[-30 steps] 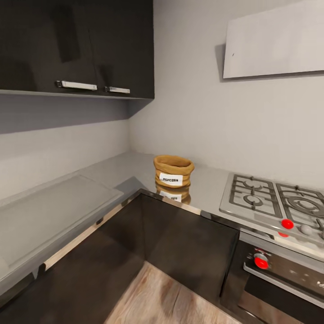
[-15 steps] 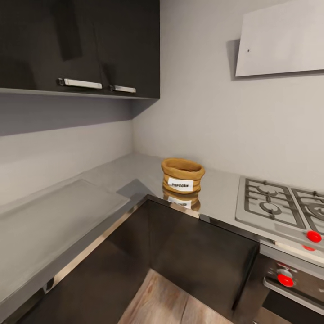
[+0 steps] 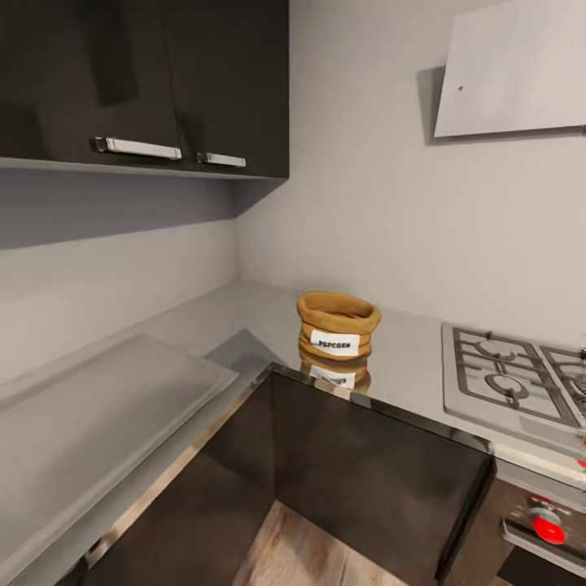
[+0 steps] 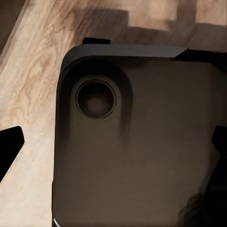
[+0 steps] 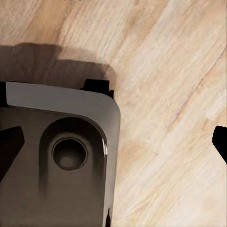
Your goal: In the kitchen, take the popcorn bag from the countertop, put it into the microwave, and heat it until the popcorn is cooked so the cooked popcorn ends up inside the bag.
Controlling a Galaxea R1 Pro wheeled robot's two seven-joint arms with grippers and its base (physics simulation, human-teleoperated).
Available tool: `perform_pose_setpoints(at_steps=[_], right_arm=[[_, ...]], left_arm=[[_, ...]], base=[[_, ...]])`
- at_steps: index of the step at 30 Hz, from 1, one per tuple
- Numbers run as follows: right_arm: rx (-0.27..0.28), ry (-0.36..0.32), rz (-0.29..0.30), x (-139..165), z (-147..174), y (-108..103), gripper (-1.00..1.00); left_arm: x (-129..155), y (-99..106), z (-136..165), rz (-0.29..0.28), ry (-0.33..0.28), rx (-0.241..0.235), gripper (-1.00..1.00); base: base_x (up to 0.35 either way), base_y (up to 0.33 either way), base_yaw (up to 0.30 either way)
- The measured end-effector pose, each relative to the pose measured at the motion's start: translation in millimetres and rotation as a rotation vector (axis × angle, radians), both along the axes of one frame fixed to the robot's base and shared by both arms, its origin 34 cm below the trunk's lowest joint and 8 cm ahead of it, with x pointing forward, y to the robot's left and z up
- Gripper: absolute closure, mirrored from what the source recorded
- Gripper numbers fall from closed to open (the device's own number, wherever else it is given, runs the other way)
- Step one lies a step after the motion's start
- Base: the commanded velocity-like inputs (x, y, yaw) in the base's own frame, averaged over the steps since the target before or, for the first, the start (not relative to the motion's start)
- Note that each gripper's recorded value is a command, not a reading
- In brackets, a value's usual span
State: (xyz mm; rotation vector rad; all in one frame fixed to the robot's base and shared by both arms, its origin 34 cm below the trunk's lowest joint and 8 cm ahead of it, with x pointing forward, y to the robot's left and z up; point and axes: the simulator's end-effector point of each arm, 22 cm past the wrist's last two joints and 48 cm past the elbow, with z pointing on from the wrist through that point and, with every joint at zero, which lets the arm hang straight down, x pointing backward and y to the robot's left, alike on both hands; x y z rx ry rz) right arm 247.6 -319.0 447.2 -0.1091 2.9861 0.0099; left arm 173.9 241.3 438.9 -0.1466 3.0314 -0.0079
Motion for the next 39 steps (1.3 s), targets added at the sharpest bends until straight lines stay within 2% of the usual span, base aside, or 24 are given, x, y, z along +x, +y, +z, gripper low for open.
perform_pose_setpoints(at_steps=[28, 30, 34, 39], right_arm=[[0.002, -0.017, 0.006, 6.6, 1.7, 2.4, -1.00], [0.002, -0.018, 0.008, 7.0, 1.9, 2.7, -1.00], [0.003, -0.021, 0.010, 8.0, 2.0, 4.5, -1.00], [0.001, -0.023, 0.041, 9.2, 2.4, 5.3, -1.00]], left_arm=[[6.7, 1.1, 0.6, 0.009, -0.017, 0.003, -1.00], [7.1, 2.0, 0.7, 0.030, -0.018, 0.004, -1.00], [7.6, 6.7, 0.7, 0.108, -0.020, 0.007, -1.00], [8.9, 7.9, 0.9, 0.130, -0.023, 0.007, -1.00]], base=[[0.001, 0.001, -0.219], [0.000, 0.000, -0.219], [0.000, 0.000, -0.217], [0.000, 0.000, -0.198]])
